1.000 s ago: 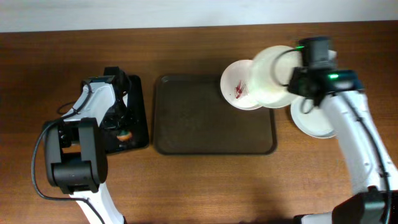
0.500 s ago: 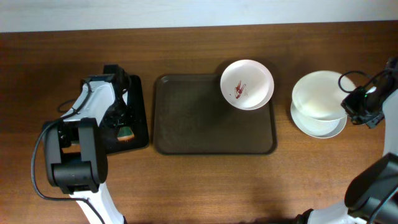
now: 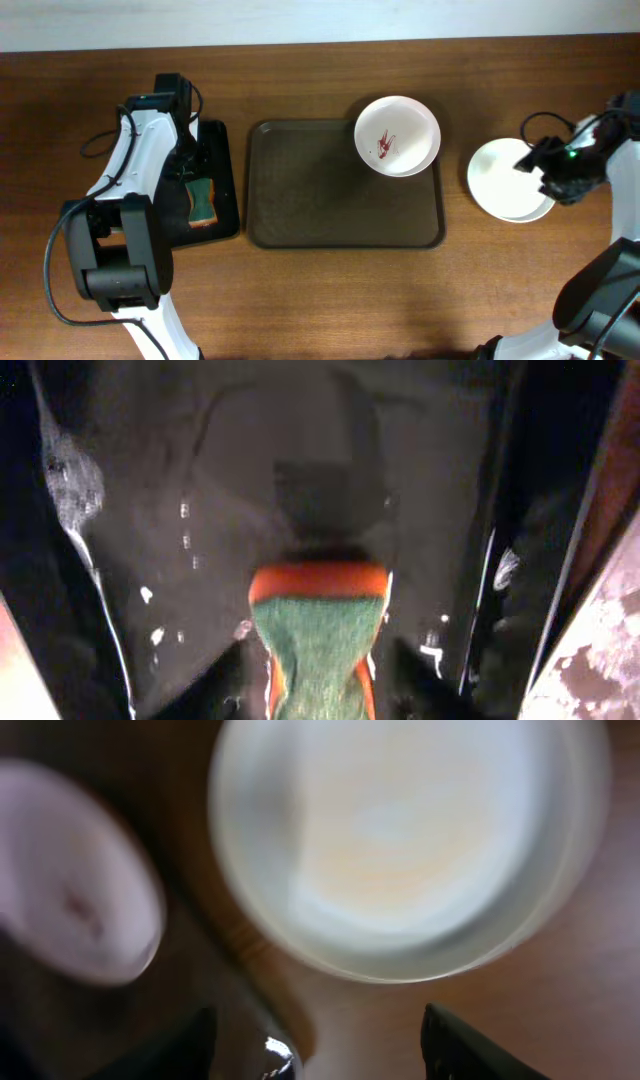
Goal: Clean dirty plates on tray and stack at the side
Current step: 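Release the plate and lift the right gripper away, then reach the right gripper to the last sauce plate's rim and grip it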
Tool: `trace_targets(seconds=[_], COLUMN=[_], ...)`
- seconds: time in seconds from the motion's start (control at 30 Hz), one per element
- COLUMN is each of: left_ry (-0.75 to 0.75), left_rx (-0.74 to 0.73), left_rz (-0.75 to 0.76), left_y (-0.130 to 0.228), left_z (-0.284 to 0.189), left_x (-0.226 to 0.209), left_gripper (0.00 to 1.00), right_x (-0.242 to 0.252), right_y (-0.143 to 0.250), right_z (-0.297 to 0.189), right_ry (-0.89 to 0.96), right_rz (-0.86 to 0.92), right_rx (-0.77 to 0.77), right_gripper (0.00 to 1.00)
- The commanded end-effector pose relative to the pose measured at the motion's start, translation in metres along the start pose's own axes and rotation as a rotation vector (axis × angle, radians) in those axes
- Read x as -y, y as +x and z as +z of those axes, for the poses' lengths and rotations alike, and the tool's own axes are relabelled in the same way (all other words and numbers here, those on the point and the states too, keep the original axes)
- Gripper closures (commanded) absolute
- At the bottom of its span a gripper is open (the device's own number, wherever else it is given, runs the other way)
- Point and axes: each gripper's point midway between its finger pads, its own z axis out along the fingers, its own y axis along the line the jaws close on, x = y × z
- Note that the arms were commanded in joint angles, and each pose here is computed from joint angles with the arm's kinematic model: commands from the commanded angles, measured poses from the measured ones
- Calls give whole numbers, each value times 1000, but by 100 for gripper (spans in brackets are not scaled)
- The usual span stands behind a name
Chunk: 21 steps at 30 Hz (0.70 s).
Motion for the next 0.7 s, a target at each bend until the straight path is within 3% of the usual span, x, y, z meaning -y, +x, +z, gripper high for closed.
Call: trace_targets(seconds=[0.0,0.1,0.2,0.5,0.67], left_ry=[40,50,109,170,125], left_rx=[49,113,150,191,191], left_rz=[3,-28,-29,-37,-49], left_y=[-15,-30,-40,-49,-46], left_z=[-1,-2,-4,-7,-5], left_x=[9,11,21,47,52], left_gripper=[100,100,100,100,100], right_x=[-48,-77,-98,-147,-162], right_y=[19,38,54,101,117], right_z=[5,15,22,36,40], right_ry=[-108,-114,-119,-140,-151], right_rz=[-201,-317,-388,-565,-626], right_rx=[-56,-94,-120,-188,-204], right_gripper=[42,76,96,96,96])
